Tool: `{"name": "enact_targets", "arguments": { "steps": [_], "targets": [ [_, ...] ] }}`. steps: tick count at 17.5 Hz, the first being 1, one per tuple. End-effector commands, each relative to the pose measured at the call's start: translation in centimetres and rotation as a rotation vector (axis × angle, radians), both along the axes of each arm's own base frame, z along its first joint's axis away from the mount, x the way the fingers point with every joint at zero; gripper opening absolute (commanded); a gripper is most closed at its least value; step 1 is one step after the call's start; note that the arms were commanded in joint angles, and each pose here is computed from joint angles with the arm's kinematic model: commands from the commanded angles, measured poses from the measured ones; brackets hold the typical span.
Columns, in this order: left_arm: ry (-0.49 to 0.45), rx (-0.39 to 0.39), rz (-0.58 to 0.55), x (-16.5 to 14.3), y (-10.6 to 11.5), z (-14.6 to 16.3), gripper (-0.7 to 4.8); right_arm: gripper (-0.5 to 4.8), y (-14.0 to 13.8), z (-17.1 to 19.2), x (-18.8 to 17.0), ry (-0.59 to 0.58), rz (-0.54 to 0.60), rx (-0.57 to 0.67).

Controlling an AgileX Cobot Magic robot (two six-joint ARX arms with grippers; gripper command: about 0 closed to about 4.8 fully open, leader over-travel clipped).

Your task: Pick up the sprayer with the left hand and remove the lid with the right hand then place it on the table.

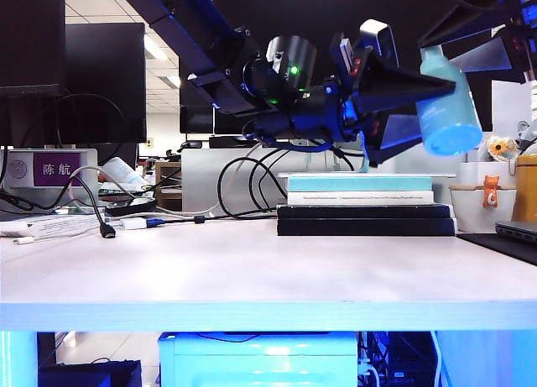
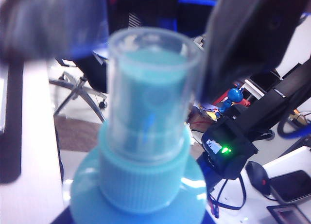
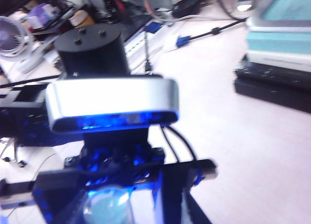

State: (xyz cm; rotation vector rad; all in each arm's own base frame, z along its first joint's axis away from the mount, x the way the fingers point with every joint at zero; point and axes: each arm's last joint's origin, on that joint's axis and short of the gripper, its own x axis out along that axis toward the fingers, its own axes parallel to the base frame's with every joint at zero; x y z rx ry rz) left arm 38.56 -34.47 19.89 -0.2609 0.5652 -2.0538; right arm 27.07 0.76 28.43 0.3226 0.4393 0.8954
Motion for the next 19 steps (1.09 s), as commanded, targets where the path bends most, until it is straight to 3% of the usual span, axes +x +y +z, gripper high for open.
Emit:
{"name": "enact_targets", "arguments": {
  "steps": [1,3,4,5,6,9,13,15,16,17,19],
  "targets": [
    [-0.039,-0.031,-0.002,0.0,-0.1,1.0,2.05,2.41,0.0,0.2,0.0,-0.009,0.015,0.006],
    [-0.036,-0.029,-0.003,-0.1,-0.1,1.0,2.05,1.43,0.0,0.3,0.0,-0.010,0.015,0.006],
    [-0.037,-0.029,-0.004,-0.1,-0.1,1.0,2.05,1.43,0.0,0.3,0.0,-0.010,0.015,0.006],
    [-0.038,-0.029,-0.006,-0.3,-0.3,1.0,2.05,1.03,0.0,0.3,0.0,-0.012,0.015,0.006],
    [-0.039,-0.029,-0.005,-0.3,-0.4,1.0,2.06,-0.14,0.0,0.3,0.0,-0.016,0.015,0.005],
    [-0.038,-0.011,0.039,-0.4,-0.7,0.9,2.05,-0.02,0.0,0.6,0.1,-0.059,0.009,0.001],
    [-0.017,0.062,0.174,-0.3,-1.0,0.5,2.05,-0.02,-0.2,1.6,0.7,-0.122,-0.116,0.000],
    [-0.018,0.064,0.172,-0.5,-1.2,0.5,2.05,-0.02,0.0,1.8,0.9,-0.145,-0.146,-0.008],
    [-0.041,0.075,0.232,-0.2,-1.1,0.4,2.05,-0.02,-0.1,1.8,1.0,-0.154,-0.224,-0.033],
    [-0.093,0.130,0.389,1.1,0.3,0.3,1.77,-0.02,-0.3,1.7,1.2,-0.155,-0.308,-0.060],
    [-0.210,0.254,0.558,2.6,2.7,-0.3,1.77,-0.02,-0.5,1.6,1.4,-0.156,-0.360,-0.080]
  ]
}}
